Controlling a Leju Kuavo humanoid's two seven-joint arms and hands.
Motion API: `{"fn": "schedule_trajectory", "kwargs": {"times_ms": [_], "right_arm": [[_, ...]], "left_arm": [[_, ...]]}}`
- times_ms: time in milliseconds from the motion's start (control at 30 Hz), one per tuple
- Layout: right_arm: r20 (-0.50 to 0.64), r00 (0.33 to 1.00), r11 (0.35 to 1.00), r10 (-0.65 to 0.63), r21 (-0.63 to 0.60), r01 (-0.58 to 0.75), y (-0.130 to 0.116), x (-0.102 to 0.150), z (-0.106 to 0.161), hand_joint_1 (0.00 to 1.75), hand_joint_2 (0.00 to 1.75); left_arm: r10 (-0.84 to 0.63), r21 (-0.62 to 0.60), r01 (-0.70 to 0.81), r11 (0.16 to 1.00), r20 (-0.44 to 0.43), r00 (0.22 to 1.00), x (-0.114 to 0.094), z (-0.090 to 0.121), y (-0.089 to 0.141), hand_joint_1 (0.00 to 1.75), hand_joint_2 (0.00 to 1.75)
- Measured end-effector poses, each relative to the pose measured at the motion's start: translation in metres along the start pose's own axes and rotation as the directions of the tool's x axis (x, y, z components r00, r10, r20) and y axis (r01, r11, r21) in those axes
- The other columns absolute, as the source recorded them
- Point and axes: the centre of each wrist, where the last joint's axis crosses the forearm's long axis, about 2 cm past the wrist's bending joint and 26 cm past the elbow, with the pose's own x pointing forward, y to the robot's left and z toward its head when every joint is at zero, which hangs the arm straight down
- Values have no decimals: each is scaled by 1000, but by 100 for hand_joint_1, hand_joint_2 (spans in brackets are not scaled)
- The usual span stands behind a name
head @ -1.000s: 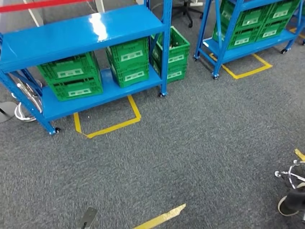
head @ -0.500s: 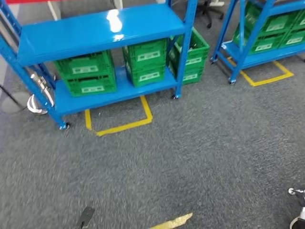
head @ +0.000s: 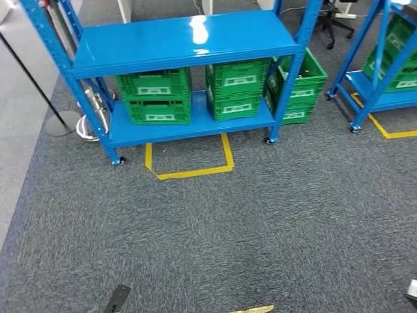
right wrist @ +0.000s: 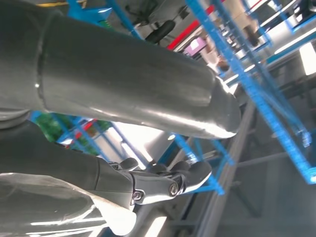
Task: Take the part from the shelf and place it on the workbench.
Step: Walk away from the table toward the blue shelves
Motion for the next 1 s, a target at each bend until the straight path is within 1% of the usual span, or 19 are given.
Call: {"fn": "schedule_trajectory", "kwargs": {"times_ms": [300,1000], "right_arm": [[3,1000,999,-31,-21,31,0,-1,-5,0,0],[-18,999,999,-38,-10,38,3,-3,1,0,0]], "left_arm": [[3,-12,-3,1000,0,1000,-1,1,-2,0,0],[-1,-6,1,1000,4,1000,1,-1,2,0,0]]}}
